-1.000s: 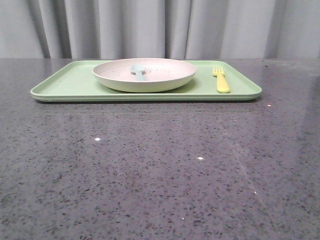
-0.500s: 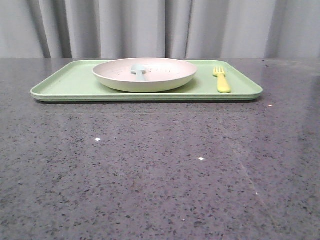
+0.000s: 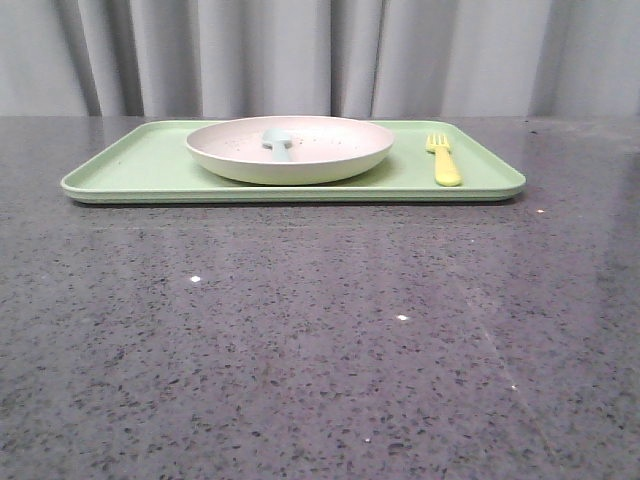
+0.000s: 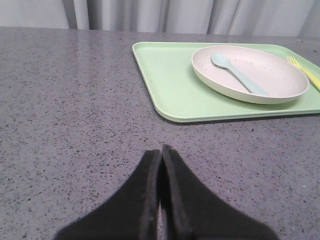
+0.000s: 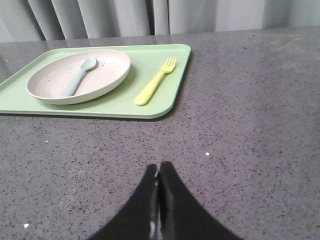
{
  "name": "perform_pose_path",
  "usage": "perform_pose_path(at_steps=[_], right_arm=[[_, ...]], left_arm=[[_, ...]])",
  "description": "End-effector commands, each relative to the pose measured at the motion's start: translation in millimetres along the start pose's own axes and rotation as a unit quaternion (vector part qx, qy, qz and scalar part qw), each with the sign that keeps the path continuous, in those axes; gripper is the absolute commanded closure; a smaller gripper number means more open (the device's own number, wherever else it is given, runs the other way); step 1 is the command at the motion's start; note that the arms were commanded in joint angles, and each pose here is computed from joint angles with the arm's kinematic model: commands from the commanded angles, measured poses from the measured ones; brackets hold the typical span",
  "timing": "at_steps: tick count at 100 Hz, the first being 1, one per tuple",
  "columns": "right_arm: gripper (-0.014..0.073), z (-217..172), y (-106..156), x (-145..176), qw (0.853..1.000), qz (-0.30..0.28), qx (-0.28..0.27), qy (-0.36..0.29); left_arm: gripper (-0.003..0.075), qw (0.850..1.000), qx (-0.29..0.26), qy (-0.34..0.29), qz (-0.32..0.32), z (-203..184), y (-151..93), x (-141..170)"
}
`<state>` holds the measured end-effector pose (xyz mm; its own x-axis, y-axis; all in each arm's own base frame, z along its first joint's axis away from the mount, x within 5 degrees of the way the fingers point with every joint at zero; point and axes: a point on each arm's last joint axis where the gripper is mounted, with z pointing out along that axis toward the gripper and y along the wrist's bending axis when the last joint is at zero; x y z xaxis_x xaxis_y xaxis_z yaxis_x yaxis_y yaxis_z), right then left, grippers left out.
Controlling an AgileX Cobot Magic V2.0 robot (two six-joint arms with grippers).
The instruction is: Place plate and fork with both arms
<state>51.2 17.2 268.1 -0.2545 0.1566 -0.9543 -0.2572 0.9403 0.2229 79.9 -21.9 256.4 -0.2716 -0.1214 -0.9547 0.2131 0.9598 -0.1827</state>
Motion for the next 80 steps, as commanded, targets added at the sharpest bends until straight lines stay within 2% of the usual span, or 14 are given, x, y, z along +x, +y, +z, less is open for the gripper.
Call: perform_pose_path(at_steps=[1,30,52,64,80], right_arm=[[0.0662,-2.1,2.7,-14.4,0.999,-0.008,-0.006,-0.047],[0.0662,-2.1,2.7,-14.4,0.999,-0.008,-0.006,-0.047],[0.0662,-2.1,2.7,-14.4,0.999,-0.008,-0.006,-0.047],[0.0662,-2.1,2.7,-14.4,0.999,-0.008,-0.006,-0.047],[0.0662,-2.1,2.7,-14.4,0.999,-0.008,-0.006,-0.047]], left_arm=[[0.0741,0.999,0.004,-0.052,-0.003,-2.0,-2.0,-16.2],[0.0741,0.999,0.004,-0.051,-0.007,-3.3,0.7,-1.3],[0.0741,0.994,0.005,-0.102,0.025,-20.5,2.9,10.8],[0.0741,0.99,-0.017,-0.125,0.062,-25.9,7.3,21.3],[0.0741,0.986,-0.055,-0.151,0.052,-23.1,15.4,41.2]])
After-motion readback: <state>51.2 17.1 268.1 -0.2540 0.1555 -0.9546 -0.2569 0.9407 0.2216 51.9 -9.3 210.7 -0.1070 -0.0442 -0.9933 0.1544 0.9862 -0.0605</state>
